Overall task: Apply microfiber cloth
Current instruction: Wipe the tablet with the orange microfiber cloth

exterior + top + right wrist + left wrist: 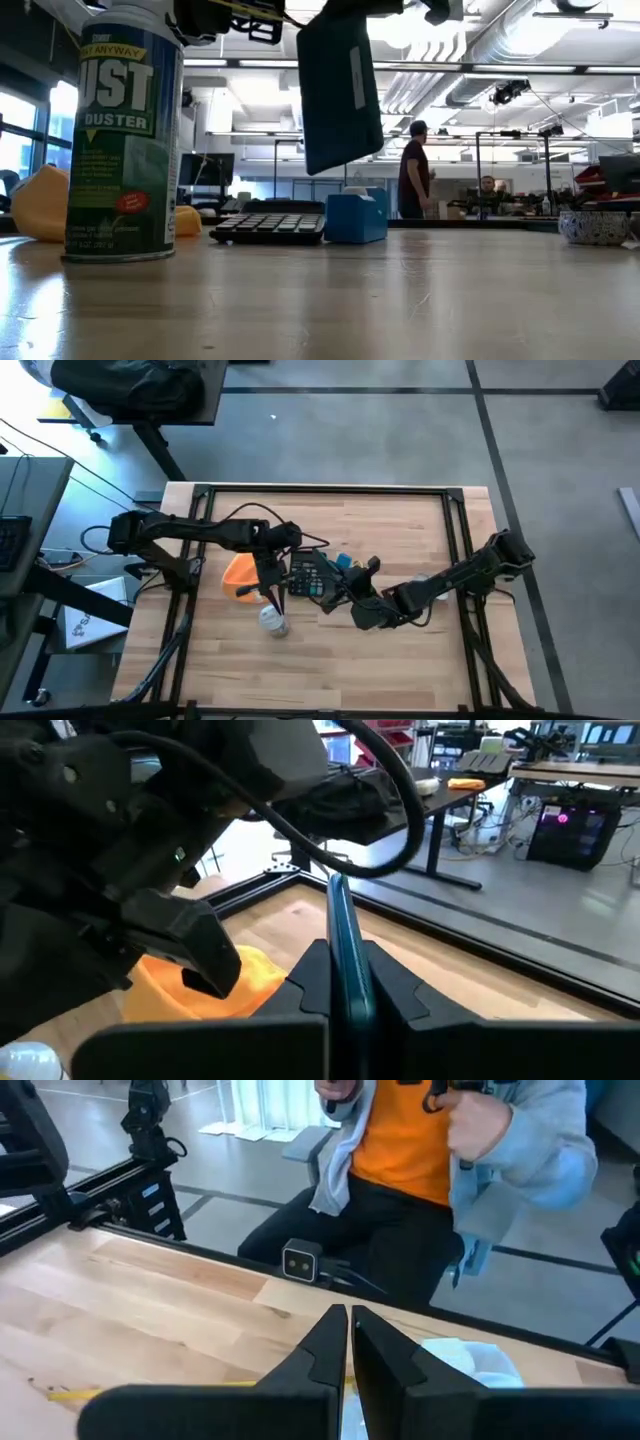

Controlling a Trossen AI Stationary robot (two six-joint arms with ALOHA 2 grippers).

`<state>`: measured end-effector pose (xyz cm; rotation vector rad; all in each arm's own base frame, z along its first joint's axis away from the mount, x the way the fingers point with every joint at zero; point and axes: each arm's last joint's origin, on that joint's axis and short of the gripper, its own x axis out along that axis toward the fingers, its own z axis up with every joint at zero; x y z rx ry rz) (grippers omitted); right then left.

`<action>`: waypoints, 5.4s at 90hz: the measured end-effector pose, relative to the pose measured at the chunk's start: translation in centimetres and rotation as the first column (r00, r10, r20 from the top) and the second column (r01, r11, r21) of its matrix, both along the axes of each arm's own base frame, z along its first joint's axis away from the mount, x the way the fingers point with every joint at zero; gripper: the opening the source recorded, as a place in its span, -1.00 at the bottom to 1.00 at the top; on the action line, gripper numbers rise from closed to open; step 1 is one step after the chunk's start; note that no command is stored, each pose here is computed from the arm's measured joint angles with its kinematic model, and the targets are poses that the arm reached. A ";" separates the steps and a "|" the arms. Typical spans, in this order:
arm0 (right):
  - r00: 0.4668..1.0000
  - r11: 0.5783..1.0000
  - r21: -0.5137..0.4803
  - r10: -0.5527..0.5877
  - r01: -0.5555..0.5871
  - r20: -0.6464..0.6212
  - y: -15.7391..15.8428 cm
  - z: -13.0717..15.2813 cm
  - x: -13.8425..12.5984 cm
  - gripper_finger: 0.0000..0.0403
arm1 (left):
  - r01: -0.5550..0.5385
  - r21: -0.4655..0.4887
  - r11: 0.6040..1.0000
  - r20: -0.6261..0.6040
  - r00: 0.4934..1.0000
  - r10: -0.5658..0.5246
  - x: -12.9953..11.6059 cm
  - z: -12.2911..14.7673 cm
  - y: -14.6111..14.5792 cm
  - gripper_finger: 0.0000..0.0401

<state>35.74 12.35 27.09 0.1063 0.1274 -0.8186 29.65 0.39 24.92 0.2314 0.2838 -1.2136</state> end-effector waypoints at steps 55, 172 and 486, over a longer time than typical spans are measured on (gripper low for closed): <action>0.989 0.984 -0.100 -0.142 0.146 0.050 3.0 0.1 -1.8 -1.00 | -0.020 0.002 1.000 -0.034 0.999 0.020 -0.1 0.0 0.1 -1.00; 0.967 0.971 -0.079 -0.215 0.226 0.134 4.3 -1.3 -0.4 -1.00 | -0.029 0.012 1.000 -0.076 0.997 0.030 -0.2 -0.2 0.0 -1.00; -0.104 0.182 -0.033 -0.690 -0.983 -0.716 6.7 -6.7 -2.2 -1.00 | -0.065 0.106 0.992 -0.135 0.988 0.079 0.3 1.5 -1.6 -1.00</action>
